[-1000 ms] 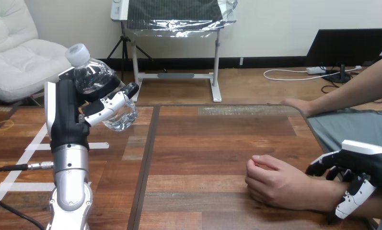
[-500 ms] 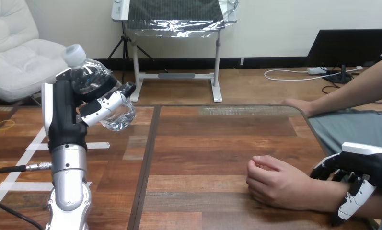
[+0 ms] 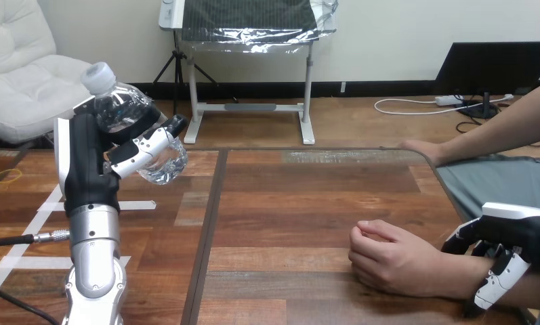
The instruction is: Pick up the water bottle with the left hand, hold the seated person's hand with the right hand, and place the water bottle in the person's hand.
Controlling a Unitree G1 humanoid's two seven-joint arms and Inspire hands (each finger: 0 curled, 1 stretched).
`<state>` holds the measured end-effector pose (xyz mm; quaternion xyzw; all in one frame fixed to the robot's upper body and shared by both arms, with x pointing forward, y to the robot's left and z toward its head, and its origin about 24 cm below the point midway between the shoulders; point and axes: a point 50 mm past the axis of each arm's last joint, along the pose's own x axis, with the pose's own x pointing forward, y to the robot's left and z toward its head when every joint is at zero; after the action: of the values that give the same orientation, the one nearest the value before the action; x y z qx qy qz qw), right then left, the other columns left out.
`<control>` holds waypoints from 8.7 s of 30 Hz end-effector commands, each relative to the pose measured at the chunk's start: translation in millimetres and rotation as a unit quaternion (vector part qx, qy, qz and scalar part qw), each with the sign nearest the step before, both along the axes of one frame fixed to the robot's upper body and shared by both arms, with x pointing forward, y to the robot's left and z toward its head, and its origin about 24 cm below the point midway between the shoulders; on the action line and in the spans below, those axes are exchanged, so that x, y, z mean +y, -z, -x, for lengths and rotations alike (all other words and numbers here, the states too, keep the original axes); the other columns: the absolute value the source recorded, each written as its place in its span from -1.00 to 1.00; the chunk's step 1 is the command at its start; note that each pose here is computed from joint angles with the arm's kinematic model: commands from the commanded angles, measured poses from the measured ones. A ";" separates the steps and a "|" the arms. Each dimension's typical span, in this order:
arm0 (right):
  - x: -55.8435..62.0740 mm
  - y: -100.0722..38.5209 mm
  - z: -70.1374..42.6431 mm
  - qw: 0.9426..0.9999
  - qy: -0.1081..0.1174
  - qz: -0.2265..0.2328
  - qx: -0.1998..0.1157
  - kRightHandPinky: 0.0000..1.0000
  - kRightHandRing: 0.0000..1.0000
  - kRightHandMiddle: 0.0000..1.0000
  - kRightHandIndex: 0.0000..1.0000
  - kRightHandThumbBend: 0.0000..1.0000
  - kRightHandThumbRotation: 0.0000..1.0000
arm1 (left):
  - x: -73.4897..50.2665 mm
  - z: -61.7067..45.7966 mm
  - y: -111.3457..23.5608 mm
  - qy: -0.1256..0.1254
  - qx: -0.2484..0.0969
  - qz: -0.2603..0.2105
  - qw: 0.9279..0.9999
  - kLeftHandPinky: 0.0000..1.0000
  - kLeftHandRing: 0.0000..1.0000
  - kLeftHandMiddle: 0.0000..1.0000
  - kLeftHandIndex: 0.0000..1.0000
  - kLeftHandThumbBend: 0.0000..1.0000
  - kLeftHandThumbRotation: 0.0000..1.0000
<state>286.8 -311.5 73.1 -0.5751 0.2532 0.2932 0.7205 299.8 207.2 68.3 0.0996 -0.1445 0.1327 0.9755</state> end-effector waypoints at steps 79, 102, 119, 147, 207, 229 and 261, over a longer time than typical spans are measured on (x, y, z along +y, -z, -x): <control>21.0 32.8 3.9 0.998 -0.046 0.036 -0.039 -0.46 -0.31 -0.08 0.00 0.60 -0.25 | -5.6 -10.2 -37.1 0.015 -0.076 0.008 0.997 -0.47 -0.38 -0.26 -0.18 0.14 -1.00; 25.4 30.7 3.7 0.999 -0.040 -0.012 -0.027 -0.61 -0.48 -0.31 -0.29 0.78 -0.23 | -4.2 -10.3 -38.0 0.015 -0.076 0.006 0.997 -0.47 -0.39 -0.26 -0.18 0.14 -1.00; 26.2 24.0 4.2 0.998 -0.040 -0.045 -0.032 -0.47 -0.35 -0.19 -0.17 0.86 -0.26 | -5.1 -10.6 -38.7 0.017 -0.078 0.007 0.997 -0.47 -0.39 -0.27 -0.18 0.15 -1.00; 27.0 17.0 4.3 0.996 -0.031 -0.081 -0.011 -0.39 -0.26 -0.10 -0.02 0.92 -0.50 | -5.5 -10.5 -39.5 0.017 -0.078 0.009 0.997 -0.47 -0.39 -0.27 -0.19 0.15 -1.00; 20.9 -50.4 -3.5 0.984 -0.025 -0.120 -0.127 -0.43 -0.29 -0.14 -0.01 0.90 -0.93 | -11.3 -13.9 -43.1 0.026 -0.083 0.008 0.996 -0.49 -0.41 -0.28 -0.19 0.15 -1.00; 28.4 -41.8 -1.3 0.982 -0.047 -0.120 -0.139 -0.18 -0.04 0.09 0.16 1.00 -0.90 | -12.1 -12.7 -41.2 0.027 -0.082 0.011 0.996 -0.49 -0.40 -0.28 -0.19 0.14 -1.00; 33.8 -28.1 -3.2 0.987 -0.048 -0.107 -0.109 0.40 0.69 0.74 0.73 1.00 -0.73 | -8.2 -13.1 -40.9 0.021 -0.084 0.010 0.996 -0.49 -0.40 -0.28 -0.19 0.14 -1.00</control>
<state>290.7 -283.8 120.9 -0.5457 0.0905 0.2640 0.7901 300.7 201.8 70.6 0.0807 -0.1456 0.1244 0.9782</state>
